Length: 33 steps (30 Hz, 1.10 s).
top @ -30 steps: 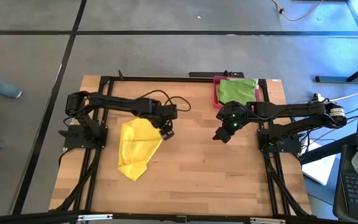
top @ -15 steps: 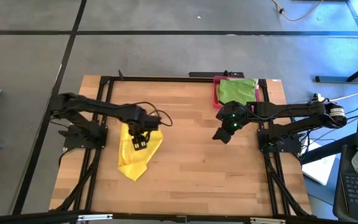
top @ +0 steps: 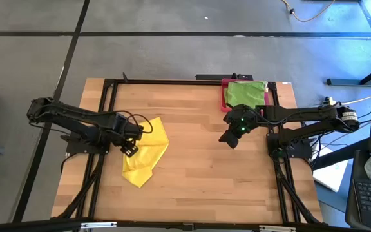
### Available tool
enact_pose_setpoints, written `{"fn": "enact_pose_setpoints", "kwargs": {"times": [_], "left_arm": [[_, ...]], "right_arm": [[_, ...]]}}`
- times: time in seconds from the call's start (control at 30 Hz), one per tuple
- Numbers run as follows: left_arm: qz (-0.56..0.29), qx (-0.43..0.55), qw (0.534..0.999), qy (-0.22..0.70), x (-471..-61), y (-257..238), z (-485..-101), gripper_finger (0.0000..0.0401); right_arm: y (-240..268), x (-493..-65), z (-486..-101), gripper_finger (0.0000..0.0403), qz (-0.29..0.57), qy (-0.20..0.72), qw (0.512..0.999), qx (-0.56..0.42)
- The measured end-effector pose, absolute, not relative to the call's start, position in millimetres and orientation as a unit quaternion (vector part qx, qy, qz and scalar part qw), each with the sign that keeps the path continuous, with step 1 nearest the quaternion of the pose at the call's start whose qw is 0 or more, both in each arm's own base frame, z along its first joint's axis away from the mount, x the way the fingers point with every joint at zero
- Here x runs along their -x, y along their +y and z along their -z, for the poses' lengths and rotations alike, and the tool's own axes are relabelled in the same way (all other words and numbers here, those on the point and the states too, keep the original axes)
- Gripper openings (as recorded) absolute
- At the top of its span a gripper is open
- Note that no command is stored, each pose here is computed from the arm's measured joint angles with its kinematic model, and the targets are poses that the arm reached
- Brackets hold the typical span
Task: Fold microfiber towels
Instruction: Fold the yellow towel
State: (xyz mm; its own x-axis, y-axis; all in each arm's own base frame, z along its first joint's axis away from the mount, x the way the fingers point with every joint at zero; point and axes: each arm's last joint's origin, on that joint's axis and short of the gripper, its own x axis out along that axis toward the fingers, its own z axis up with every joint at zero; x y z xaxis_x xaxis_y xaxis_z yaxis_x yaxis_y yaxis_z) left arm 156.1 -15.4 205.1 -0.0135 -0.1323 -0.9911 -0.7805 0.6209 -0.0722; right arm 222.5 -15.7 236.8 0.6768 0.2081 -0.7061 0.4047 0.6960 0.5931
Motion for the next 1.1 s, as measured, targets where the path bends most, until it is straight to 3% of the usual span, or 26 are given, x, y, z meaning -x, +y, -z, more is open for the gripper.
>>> {"fn": "enact_pose_setpoints", "kwargs": {"times": [0.27,0.53,1.1], "left_arm": [[-0.290,0.349,0.586,0.671,-155,-15,-182,0.0176],[-0.321,0.368,0.606,0.628,-170,-14,-172,0.0176],[-0.343,0.337,0.579,0.659,-178,-14,-153,0.0176]], "right_arm": [[-16,-223,-237,0.0133,0.056,0.398,0.835,-0.375],[-16,-223,-237,0.0133,0.056,0.394,0.837,-0.376],[-16,-223,-237,0.0133,0.057,0.395,0.831,-0.387]]}}
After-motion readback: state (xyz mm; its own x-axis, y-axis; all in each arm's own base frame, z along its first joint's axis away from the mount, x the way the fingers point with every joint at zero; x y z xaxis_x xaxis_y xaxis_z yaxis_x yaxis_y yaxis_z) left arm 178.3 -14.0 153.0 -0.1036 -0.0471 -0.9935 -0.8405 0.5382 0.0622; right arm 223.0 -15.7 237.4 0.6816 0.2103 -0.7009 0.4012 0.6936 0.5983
